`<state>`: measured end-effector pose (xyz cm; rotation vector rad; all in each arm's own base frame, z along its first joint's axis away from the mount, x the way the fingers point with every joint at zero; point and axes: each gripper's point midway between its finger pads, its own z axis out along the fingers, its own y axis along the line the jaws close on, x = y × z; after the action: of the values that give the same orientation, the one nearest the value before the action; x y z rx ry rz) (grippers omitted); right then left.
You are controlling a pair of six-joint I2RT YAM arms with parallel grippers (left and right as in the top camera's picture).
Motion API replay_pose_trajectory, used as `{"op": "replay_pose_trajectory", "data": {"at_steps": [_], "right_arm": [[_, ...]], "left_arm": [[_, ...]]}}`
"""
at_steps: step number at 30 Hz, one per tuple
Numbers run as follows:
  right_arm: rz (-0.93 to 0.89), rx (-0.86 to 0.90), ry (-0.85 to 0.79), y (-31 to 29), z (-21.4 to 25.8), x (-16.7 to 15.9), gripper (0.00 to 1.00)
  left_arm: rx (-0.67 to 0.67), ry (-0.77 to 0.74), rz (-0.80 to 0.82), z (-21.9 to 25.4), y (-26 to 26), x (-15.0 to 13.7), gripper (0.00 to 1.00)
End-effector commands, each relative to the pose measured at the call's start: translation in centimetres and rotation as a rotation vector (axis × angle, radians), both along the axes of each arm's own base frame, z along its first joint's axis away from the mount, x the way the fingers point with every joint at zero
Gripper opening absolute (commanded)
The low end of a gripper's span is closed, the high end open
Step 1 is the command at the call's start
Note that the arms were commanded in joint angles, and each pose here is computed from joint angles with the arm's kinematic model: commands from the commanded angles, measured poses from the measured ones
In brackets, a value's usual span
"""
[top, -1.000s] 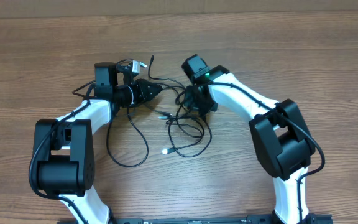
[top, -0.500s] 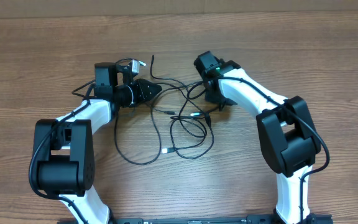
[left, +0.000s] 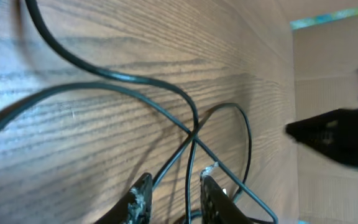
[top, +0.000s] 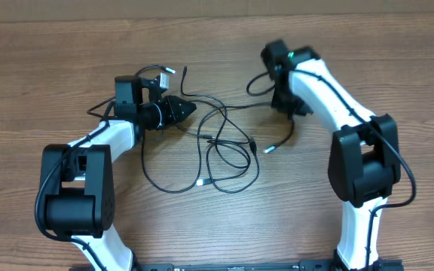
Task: Untangle cables
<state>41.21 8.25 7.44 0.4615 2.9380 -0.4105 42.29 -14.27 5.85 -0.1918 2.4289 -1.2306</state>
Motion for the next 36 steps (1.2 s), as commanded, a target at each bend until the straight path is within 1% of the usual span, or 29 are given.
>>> {"op": "replay_pose_trajectory", "data": {"at_steps": [1,2,3,4,5,7,8,10,11,13,14,15,17,19,21,23,24,25,26,27,28,29,30,31,32,33,34,36], "right_arm": [[0.056,0.178,0.004,2.3,2.4,0.9,0.22],[0.064,0.235,0.018,3.0,2.8,0.8,0.26],[0.069,0.293,0.029,3.7,3.0,0.7,0.35],[0.067,0.354,0.041,4.5,3.0,0.6,0.57],[0.066,0.407,0.050,5.2,3.0,0.5,0.64],[0.078,0.467,0.060,6.1,2.8,0.4,0.72],[0.087,0.474,0.056,6.3,2.7,0.5,0.73],[0.093,0.480,0.035,6.4,2.5,1.0,0.87],[0.096,0.486,0.024,6.6,2.4,1.3,0.88],[0.117,0.536,0.007,7.9,2.6,1.7,0.88],[0.144,0.577,0.000,8.8,2.9,1.8,0.89],[0.215,0.656,-0.008,10.7,3.4,1.9,0.89],[0.353,0.778,-0.021,13.9,4.5,1.6,0.89],[0.434,0.835,-0.040,16.4,5.1,1.3,0.89],[0.489,0.843,-0.063,18.6,5.3,1.1,0.88],[0.552,0.854,-0.082,21.0,5.5,0.5,0.85],[0.590,0.860,-0.093,22.5,5.7,0.0,0.82],[0.622,0.865,-0.104,23.7,5.8,-0.3,0.76],[0.644,0.864,-0.114,24.9,5.8,-0.7,0.67],[0.648,0.855,-0.123,26.0,5.7,-1.1,0.58],[0.646,0.847,-0.129,27.0,5.5,-1.5,0.49],[0.644,0.842,-0.136,27.9,5.3,-2.0,0.41],[0.648,0.843,-0.142,29.1,5.0,-2.6,0.36],[0.663,0.851,-0.149,30.2,4.8,-3.2,0.31],[0.688,0.860,-0.157,31.4,4.7,-3.8,0.24],[0.720,0.868,-0.170,32.6,4.4,-4.5,0.19],[0.745,0.872,-0.183,33.6,4.1,-5.1,0.17],[0.790,0.865,-0.221,35.4,3.5,-6.1,0.17]], "left_arm": [[0.044,-0.082,-0.001,2.5,0.6,0.2,0.28],[0.080,-0.083,0.022,2.6,1.1,0.2,0.28],[0.120,-0.079,0.051,2.7,1.8,0.2,0.29],[0.177,-0.067,0.097,2.6,2.8,0.2,0.29],[0.230,-0.058,0.139,2.6,3.8,0.2,0.29],[0.341,-0.038,0.222,2.6,5.8,0.1,0.29],[0.391,-0.027,0.259,2.5,6.8,-0.1,0.30],[0.462,-0.007,0.308,2.4,8.2,-0.5,0.36],[0.480,0.004,0.322,2.2,8.6,-0.6,0.39],[0.498,0.038,0.347,1.8,9.1,-1.1,0.46],[0.499,0.061,0.358,1.6,9.3,-1.3,0.52],[0.501,0.099,0.363,1.5,9.6,-1.8,0.56],[0.524,0.172,0.369,1.5,10.5,-2.8,0.60],[0.574,0.257,0.398,1.7,12.3,-4.1,0.66],[0.639,0.334,0.447,1.9,14.8,-5.3,0.70],[0.691,0.400,0.510,2.1,17.4,-6.4,0.70],[0.694,0.436,0.548,2.2,18.5,-7.0,0.70],[0.689,0.463,0.574,2.1,19.3,-7.5,0.70],[0.682,0.493,0.602,2.0,20.2,-8.0,0.69],[0.677,0.520,0.627,1.9,21.1,-8.6,0.63],[0.675,0.539,0.647,1.9,21.9,-9.0,0.50],[0.670,0.560,0.669,1.8,22.8,-9.5,0.34],[0.665,0.575,0.689,1.8,23.5,-9.8,0.04],[0.650,0.590,0.706,1.7,24.2,-10.2,0.04],[0.635,0.601,0.719,1.7,24.6,-10.4,0.04],[0.620,0.616,0.730,1.6,25.0,-10.8,0.04],[0.605,0.629,0.737,1.6,25.2,-11.1,0.04],[0.596,0.648,0.747,1.5,25.6,-11.6,0.06]]}}
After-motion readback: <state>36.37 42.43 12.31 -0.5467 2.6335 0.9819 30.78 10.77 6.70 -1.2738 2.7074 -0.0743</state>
